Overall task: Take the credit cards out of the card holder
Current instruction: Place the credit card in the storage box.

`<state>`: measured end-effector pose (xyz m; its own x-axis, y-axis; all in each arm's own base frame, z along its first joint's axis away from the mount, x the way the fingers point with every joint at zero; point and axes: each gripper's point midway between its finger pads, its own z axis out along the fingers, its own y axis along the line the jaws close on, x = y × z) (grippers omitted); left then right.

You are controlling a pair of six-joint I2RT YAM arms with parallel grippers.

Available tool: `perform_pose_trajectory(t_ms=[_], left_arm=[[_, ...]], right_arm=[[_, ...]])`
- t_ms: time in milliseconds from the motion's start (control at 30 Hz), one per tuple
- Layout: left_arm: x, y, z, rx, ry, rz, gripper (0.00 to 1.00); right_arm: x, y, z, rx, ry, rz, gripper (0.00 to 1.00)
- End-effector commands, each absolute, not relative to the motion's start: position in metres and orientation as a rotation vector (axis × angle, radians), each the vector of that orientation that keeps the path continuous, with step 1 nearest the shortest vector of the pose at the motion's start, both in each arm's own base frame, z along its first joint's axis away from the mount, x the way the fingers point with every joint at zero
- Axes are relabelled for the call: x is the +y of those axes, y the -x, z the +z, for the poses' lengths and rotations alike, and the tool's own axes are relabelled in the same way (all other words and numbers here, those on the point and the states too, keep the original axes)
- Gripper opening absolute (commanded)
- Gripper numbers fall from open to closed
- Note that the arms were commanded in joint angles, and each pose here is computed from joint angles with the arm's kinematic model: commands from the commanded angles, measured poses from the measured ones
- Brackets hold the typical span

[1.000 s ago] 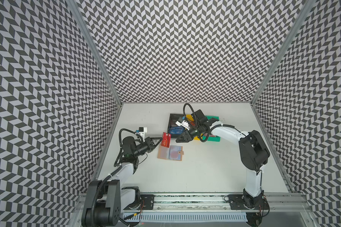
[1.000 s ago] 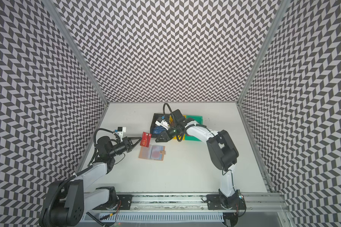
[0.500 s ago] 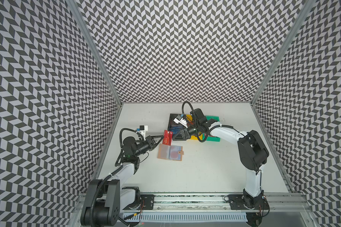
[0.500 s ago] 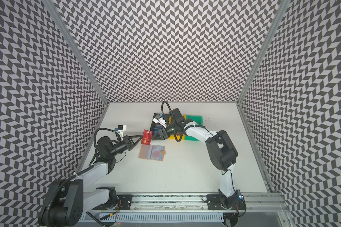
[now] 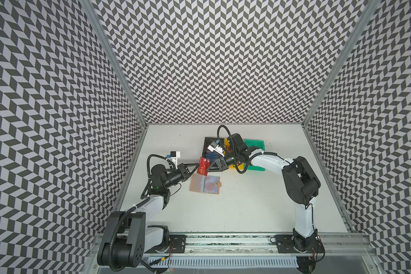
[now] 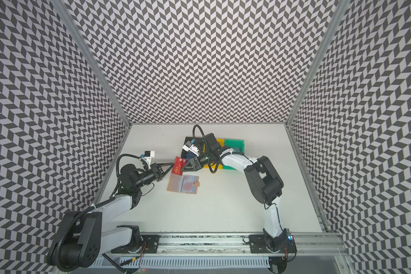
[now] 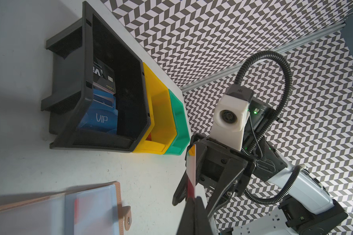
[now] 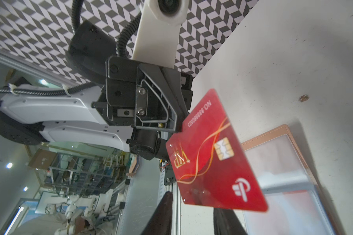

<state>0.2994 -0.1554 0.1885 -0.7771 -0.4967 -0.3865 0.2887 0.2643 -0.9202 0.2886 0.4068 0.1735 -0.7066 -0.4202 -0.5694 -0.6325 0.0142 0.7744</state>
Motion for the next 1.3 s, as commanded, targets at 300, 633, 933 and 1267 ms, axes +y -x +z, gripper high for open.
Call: perform_pose_trajectory(t_ms=[300,633,933,1267], left_arm=[[-0.163,-0.295,0.189,1.909,0.142,-1.585,0.00],[-0.160,-0.295,0.174,1.983,0.158,-1.511,0.00],[-0.158,-0.299,0.156,2.049,0.194,-1.470,0.00],[-0.158,-0.304,0.146,2.088,0.208,-1.457,0.00]], right_arm=[[0.417,-0.283,0.194,1.956,1.169,1.874,0.15],[0.401,-0.298,0.190,2.054,1.157,1.741,0.00],[0.352,-0.363,0.185,2.268,1.309,0.837,0.00],[0.304,-0.405,0.177,2.248,1.543,0.224,0.00]])
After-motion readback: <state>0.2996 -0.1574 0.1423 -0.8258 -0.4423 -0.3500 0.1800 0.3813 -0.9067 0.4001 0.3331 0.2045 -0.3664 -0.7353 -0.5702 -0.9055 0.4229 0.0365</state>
